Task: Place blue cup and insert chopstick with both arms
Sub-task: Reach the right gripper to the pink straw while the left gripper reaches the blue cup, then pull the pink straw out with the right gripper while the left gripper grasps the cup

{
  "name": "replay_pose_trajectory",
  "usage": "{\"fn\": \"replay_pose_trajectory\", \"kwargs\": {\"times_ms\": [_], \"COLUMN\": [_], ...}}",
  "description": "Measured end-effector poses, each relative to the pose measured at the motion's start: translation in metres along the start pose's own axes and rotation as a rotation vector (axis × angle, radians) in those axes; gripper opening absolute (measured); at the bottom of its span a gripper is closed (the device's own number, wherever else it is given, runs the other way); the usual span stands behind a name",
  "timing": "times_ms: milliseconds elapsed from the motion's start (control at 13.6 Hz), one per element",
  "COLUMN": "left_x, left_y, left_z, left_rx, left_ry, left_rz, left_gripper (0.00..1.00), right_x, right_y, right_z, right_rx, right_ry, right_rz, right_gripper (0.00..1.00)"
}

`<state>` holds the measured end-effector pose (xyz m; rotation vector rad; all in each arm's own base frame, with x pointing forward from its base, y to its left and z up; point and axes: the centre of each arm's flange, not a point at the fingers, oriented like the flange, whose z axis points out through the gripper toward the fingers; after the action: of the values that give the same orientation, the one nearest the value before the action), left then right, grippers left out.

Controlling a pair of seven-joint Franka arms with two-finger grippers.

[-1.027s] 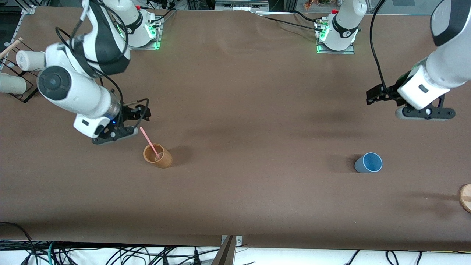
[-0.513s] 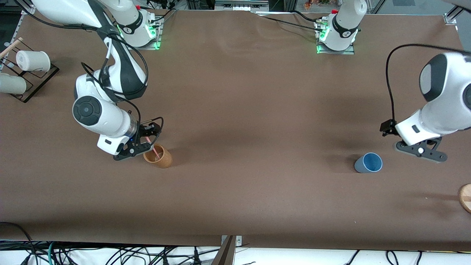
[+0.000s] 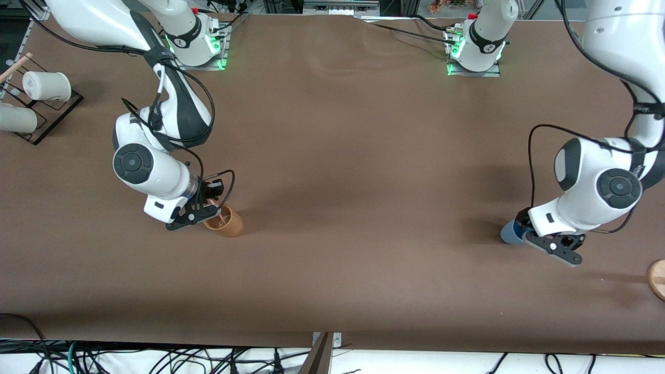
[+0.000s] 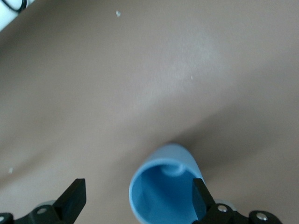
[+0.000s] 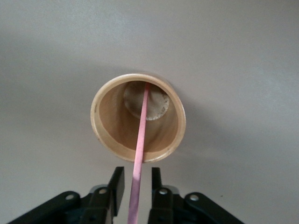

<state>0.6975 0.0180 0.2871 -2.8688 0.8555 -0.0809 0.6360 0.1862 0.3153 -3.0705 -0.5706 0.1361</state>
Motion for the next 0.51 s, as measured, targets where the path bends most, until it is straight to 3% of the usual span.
{"fn": "replay_pose_trajectory", "kwargs": {"times_ms": [147,513], "left_x": [0.001,0.008], "left_y": [0.004,0.000], "left_z": [0.022,0.015], "left_rx": [-0.009,0.004], "left_ry": [-0.002,0.019], "left_rz": [0.009,0.033], "left_gripper": [1.00,1.00], "right_x": [0.000,0.003], "right_y": [0.000,0.002], "right_z": [0.001,-0.006], "right_rx": [0.000,-0.003], "right_ry": [0.000,0.011], "right_rz": [0.000,0.000], "right_gripper": [0.10,0.08]}}
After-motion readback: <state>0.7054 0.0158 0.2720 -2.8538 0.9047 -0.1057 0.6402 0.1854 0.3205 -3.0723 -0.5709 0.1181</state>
